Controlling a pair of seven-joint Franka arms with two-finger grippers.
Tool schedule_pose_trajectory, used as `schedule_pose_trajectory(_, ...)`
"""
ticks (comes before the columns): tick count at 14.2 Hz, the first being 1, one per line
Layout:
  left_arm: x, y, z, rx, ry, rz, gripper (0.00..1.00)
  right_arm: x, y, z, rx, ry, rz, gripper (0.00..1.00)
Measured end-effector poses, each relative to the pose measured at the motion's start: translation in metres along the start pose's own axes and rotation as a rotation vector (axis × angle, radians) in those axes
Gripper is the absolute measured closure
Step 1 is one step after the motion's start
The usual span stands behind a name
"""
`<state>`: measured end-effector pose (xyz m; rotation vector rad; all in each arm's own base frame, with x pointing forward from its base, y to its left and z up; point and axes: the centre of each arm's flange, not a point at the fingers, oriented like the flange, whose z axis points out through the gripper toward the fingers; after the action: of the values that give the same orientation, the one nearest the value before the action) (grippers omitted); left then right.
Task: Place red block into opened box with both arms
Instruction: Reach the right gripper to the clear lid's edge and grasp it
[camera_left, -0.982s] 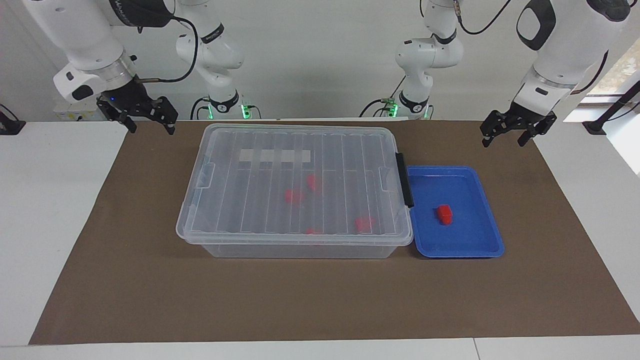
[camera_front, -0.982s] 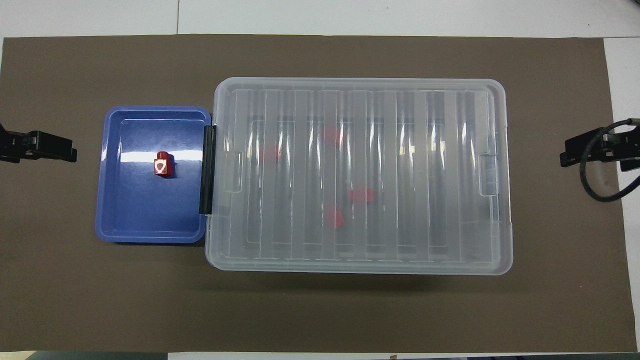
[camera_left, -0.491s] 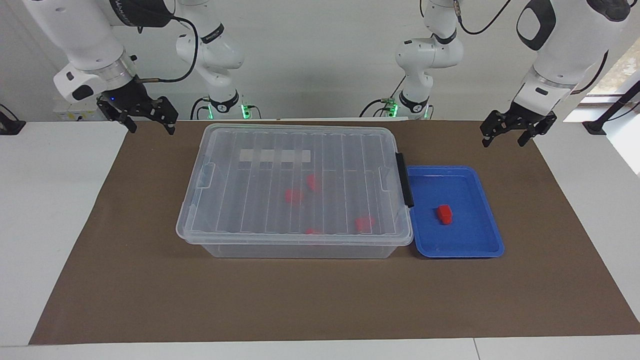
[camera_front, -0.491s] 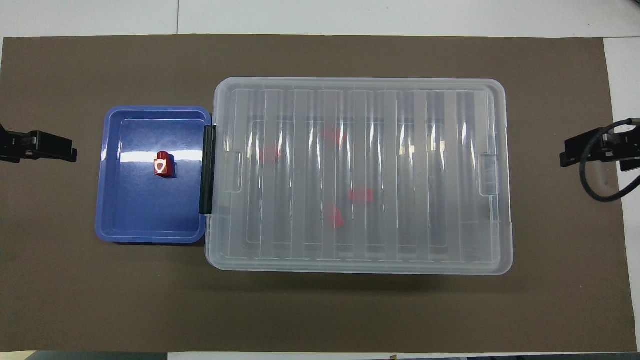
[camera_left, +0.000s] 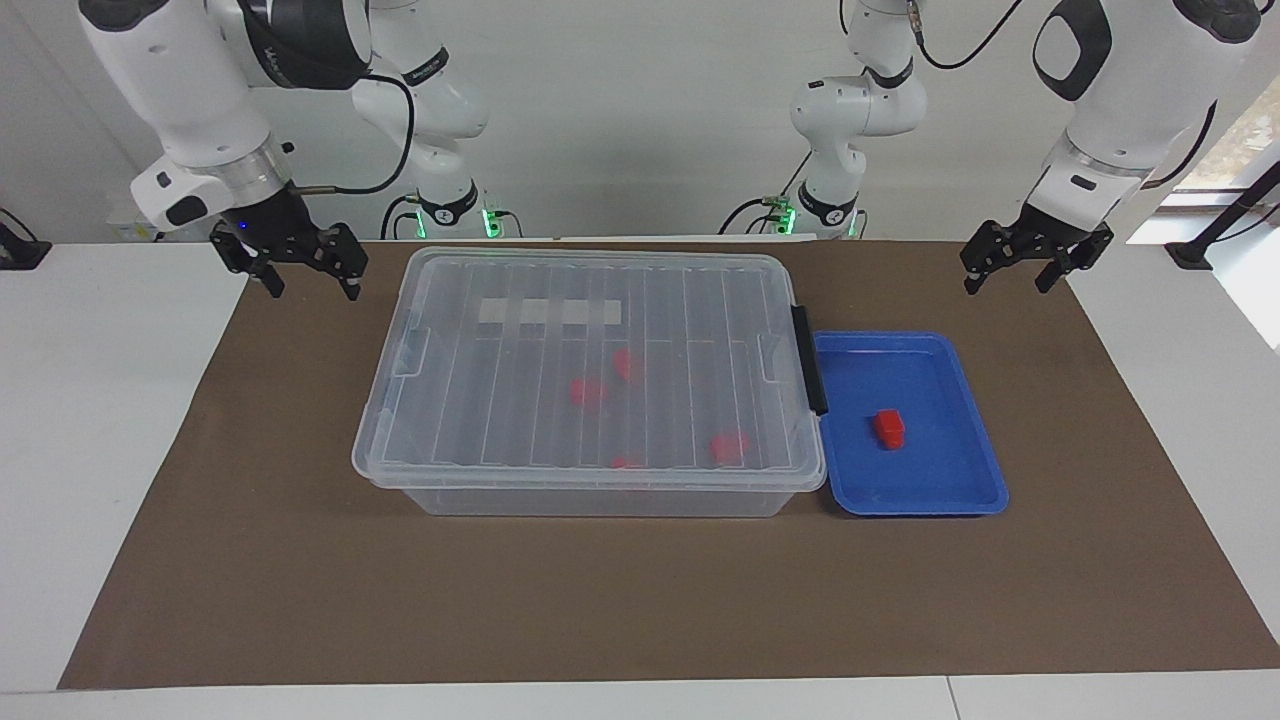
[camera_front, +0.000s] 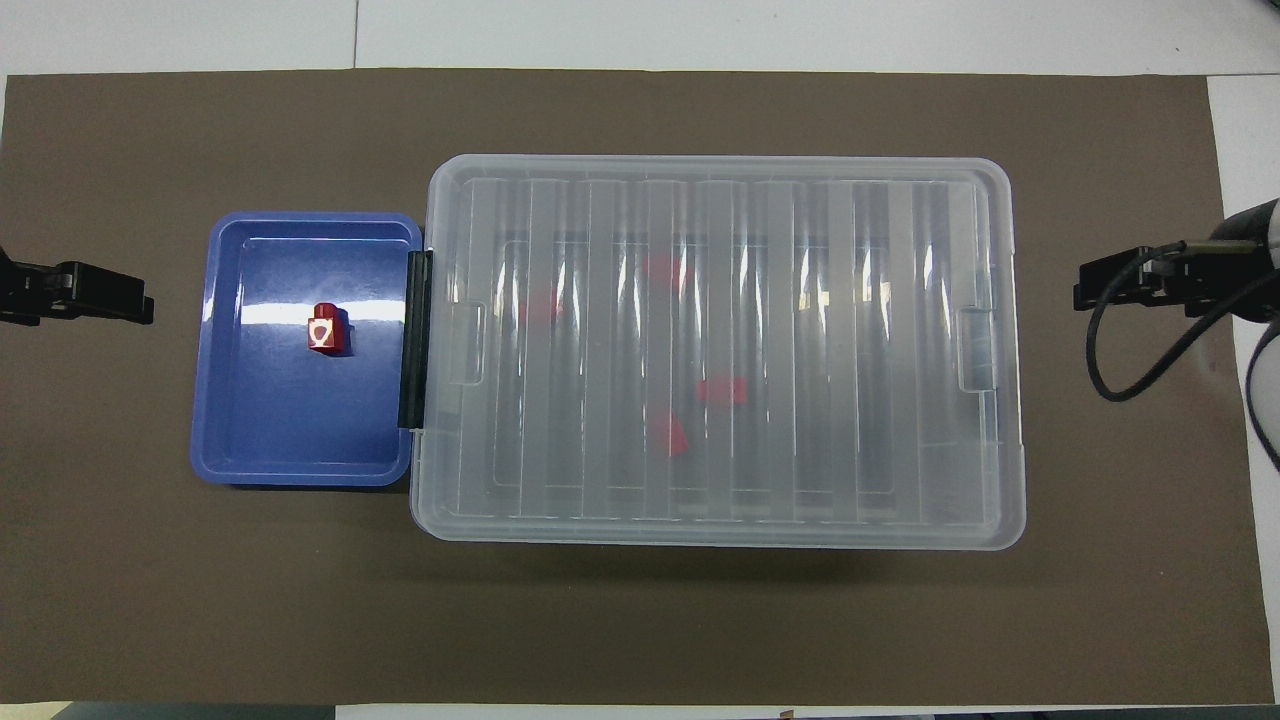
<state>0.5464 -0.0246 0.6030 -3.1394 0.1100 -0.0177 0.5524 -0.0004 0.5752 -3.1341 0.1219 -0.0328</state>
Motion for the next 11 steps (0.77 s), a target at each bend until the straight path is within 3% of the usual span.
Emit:
schedule_pose_trajectory(5, 0.000, 0.000, 0.000, 0.000, 0.000, 0.000, 0.00, 0.003, -0.023, 0.051, 0.006, 0.001, -0.010, 0.00)
schedule_pose_trajectory(11, 0.000, 0.000, 0.000, 0.000, 0.000, 0.000, 0.00, 0.001, -0.027, 0.093, 0.005, -0.069, -0.011, 0.00)
